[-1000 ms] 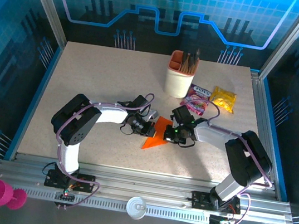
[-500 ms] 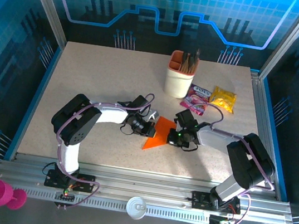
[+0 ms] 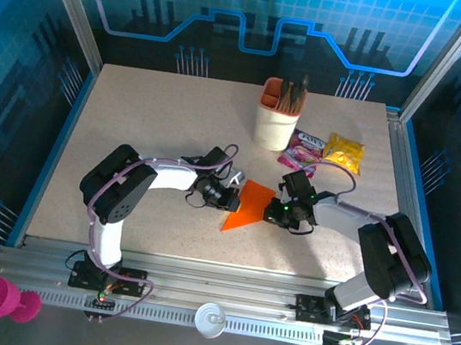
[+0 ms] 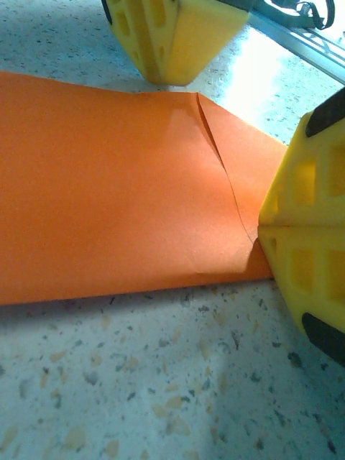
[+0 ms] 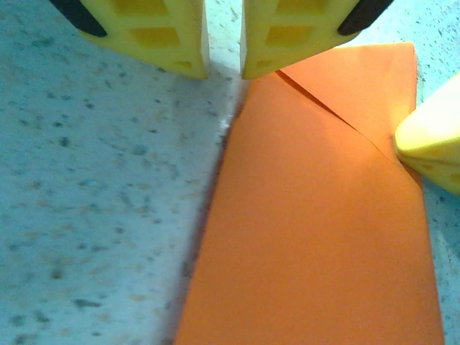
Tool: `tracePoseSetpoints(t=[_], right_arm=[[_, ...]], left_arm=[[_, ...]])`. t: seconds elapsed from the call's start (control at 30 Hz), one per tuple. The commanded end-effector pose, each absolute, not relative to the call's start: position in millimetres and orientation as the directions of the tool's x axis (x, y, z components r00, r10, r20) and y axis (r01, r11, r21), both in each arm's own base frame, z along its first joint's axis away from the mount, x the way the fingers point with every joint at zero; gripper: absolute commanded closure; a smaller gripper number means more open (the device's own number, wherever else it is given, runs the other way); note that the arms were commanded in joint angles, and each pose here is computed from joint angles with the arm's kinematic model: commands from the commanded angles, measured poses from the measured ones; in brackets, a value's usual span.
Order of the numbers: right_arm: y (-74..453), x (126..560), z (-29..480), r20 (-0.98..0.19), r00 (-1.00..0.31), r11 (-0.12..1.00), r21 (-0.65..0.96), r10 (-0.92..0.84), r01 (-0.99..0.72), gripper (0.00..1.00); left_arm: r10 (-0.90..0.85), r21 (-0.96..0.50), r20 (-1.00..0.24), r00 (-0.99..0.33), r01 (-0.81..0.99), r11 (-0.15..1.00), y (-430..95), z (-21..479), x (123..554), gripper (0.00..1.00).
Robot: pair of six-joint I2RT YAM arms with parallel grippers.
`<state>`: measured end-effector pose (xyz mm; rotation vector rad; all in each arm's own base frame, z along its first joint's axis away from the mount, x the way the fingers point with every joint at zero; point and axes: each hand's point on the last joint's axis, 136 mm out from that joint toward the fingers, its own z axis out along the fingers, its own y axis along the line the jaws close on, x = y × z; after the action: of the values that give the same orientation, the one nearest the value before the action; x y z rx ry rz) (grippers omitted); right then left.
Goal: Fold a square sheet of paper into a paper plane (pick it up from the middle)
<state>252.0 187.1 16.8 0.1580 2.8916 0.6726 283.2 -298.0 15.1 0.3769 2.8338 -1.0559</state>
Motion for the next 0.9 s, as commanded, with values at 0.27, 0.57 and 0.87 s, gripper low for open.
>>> tracePoseSetpoints(t=[0.27,0.57,0.87], right_arm=[[176.5,253.7,42.8,-0.135,-0.963,0.813,0.570,0.232,0.116,0.61],[197.8,251.7,33.6,-0.061,-0.964,0.718,0.680,0.258,0.149,0.54],[203.2,244.5,26.0,-0.047,-0.968,0.716,0.683,0.245,0.148,0.57]], left_arm=[[0.157,-0.663,-0.186,-0.970,0.242,0.708,-304.1,38.7,291.4,1.00],[0.152,-0.693,-0.230,-0.961,0.271,0.668,-316.9,66.8,292.3,1.00],[0.156,-0.680,-0.204,-0.967,0.254,0.687,-317.0,47.1,287.7,1.00]])
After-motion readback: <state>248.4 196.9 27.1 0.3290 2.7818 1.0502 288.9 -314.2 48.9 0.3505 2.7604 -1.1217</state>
